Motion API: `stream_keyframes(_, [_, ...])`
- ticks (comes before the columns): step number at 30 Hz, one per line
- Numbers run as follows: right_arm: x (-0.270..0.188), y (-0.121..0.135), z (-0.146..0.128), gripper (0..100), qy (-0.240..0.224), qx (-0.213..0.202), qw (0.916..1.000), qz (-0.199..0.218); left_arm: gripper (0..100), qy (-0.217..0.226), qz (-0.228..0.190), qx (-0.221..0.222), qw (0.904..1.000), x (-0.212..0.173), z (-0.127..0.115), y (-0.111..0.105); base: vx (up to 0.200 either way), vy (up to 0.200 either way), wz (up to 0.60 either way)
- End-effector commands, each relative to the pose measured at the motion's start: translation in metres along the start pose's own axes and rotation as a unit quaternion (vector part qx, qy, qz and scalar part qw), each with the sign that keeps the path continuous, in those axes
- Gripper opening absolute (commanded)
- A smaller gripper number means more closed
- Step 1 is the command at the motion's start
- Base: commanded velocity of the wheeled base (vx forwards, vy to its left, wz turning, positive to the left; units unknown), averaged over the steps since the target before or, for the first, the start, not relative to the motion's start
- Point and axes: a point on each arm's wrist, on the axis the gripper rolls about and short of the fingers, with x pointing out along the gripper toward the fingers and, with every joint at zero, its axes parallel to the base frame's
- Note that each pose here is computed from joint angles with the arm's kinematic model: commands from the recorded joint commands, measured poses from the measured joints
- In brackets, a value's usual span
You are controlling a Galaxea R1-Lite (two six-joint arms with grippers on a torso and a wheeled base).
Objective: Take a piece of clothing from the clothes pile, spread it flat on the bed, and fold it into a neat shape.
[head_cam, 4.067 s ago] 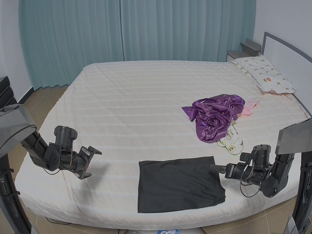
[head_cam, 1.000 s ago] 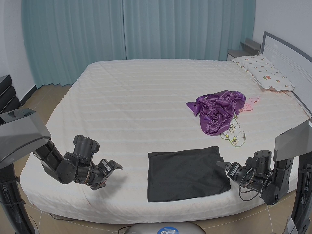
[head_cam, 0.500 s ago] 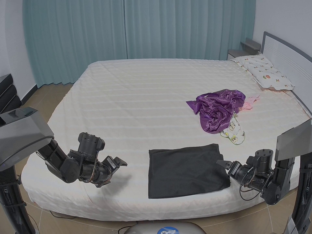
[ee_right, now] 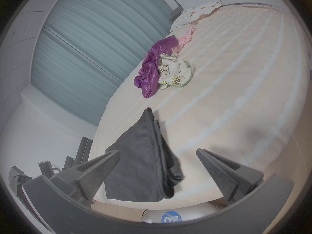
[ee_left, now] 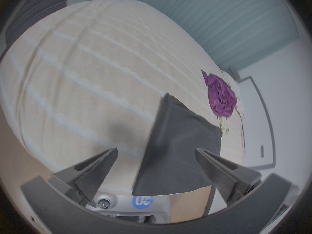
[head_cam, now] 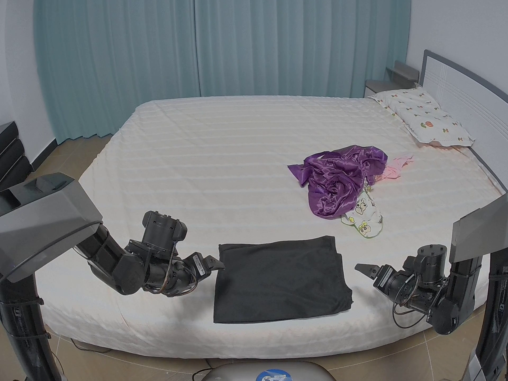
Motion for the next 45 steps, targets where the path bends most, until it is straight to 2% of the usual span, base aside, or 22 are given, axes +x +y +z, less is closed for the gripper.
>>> stream_keyframes(1, [0.0, 0.0, 0.0, 100, -0.002, -0.002, 1.0, 0.003, 100, 0.023, 0.018, 0.07, 0.9971, 0.029, -0.007, 0.01, 0.0, 0.0, 0.0])
stream_keyframes(4, [-0.001, 0.0, -0.001, 100, 0.002, -0.003, 1.0, 0.005, 100, 0.028, 0.022, 0.105, 0.9939, 0.045, -0.009, 0.014, 0.0, 0.0, 0.0])
stream_keyframes(6, [-0.001, 0.001, -0.003, 100, 0.005, -0.004, 1.0, 0.006, 100, 0.015, 0.014, 0.12, 0.9926, 0.056, -0.005, 0.014, 0.0, 0.0, 0.0])
stream_keyframes(15, [-0.001, 0.002, -0.003, 100, 0.006, -0.003, 0.9999, 0.009, 100, -0.012, -0.022, 0.126, 0.9917, 0.076, 0.005, 0.005, 0.0, 0.0, 0.0])
stream_keyframes(24, [0.0, 0.002, -0.002, 100, 0.006, -0.003, 0.9999, 0.011, 100, 0.029, -0.067, 0.12, 0.9901, 0.071, -0.001, 0.005, 0.0, 0.0, 0.0])
stream_keyframes(25, [0.0, 0.002, -0.002, 100, 0.006, -0.003, 0.9999, 0.011, 0, 0.031, -0.068, 0.121, 0.9898, 0.071, -0.002, 0.006, 0.0, 0.0, 0.0])
stream_keyframes(39, [0.0, 0.001, -0.002, 100, 0.008, 0.001, 0.9999, 0.01, 0, 0.023, -0.063, 0.115, 0.9911, 0.058, 0.002, 0.006, 0.0, 0.0, 0.0])
stream_keyframes(45, [0.0, -0.001, -0.002, 100, 0.008, 0.006, 0.9999, 0.008, 0, 0.019, -0.064, 0.088, 0.9939, 0.047, 0.004, 0.006, 0.0, 0.0, 0.0])
